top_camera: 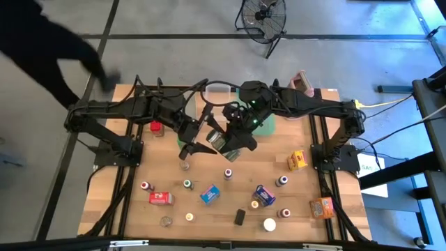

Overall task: Pick & Place Kitchen Items
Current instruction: Put the green seasoning bottle into the gray bin

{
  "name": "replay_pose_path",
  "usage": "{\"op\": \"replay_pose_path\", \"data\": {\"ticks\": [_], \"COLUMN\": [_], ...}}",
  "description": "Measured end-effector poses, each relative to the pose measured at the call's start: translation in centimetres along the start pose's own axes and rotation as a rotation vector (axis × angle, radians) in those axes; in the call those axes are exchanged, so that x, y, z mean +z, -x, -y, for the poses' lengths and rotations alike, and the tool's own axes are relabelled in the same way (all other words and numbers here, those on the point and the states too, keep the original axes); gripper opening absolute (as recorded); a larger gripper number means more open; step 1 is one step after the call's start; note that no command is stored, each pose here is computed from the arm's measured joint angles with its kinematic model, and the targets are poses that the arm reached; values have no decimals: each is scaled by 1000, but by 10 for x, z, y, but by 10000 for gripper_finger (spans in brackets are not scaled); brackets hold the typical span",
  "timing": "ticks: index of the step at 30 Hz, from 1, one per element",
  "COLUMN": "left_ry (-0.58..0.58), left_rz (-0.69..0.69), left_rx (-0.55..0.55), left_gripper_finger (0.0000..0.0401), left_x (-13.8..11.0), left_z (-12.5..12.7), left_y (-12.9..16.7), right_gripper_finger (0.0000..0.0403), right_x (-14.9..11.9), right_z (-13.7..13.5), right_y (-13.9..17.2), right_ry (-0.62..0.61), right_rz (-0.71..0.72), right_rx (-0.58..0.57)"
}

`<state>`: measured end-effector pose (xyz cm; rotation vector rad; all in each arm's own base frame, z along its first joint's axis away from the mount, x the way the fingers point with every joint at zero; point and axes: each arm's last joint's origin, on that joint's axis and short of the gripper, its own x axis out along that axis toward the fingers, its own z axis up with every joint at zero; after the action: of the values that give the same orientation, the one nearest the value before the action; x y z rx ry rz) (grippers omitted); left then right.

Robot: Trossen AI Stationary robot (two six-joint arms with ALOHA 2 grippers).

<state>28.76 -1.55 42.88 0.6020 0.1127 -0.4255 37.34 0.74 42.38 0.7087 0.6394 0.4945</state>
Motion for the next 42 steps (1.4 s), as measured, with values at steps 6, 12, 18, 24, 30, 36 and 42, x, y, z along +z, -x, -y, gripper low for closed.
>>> {"op": "replay_pose_path", "data": {"ticks": [6,12,18,24,30,36,42], "left_ry": [-1,7,11,16,2,-4,13], "left_rz": [9,-4,-12,-22,-31,-51,-65], "left_rx": [-12,-30,-38,-35,-29,-9,-12], "left_gripper_finger": [266,233,211,209,202,202,202], "left_x": [0,-1,-2,-5,-5,-6,-7], "left_z": [0,2,2,0,0,-1,0], "left_y": [0,0,1,2,3,3,2], "right_gripper_finger": [197,197,197,197,197,197,234], "right_x": [1,1,3,5,7,7,9], "right_z": [3,4,5,8,10,11,10], "right_y": [1,1,3,6,8,8,9], "right_ry": [-10,-14,-9,5,21,45,86], "right_rz": [1,0,0,6,11,10,41], "right_rx": [-6,-6,7,15,13,11,-1]}}
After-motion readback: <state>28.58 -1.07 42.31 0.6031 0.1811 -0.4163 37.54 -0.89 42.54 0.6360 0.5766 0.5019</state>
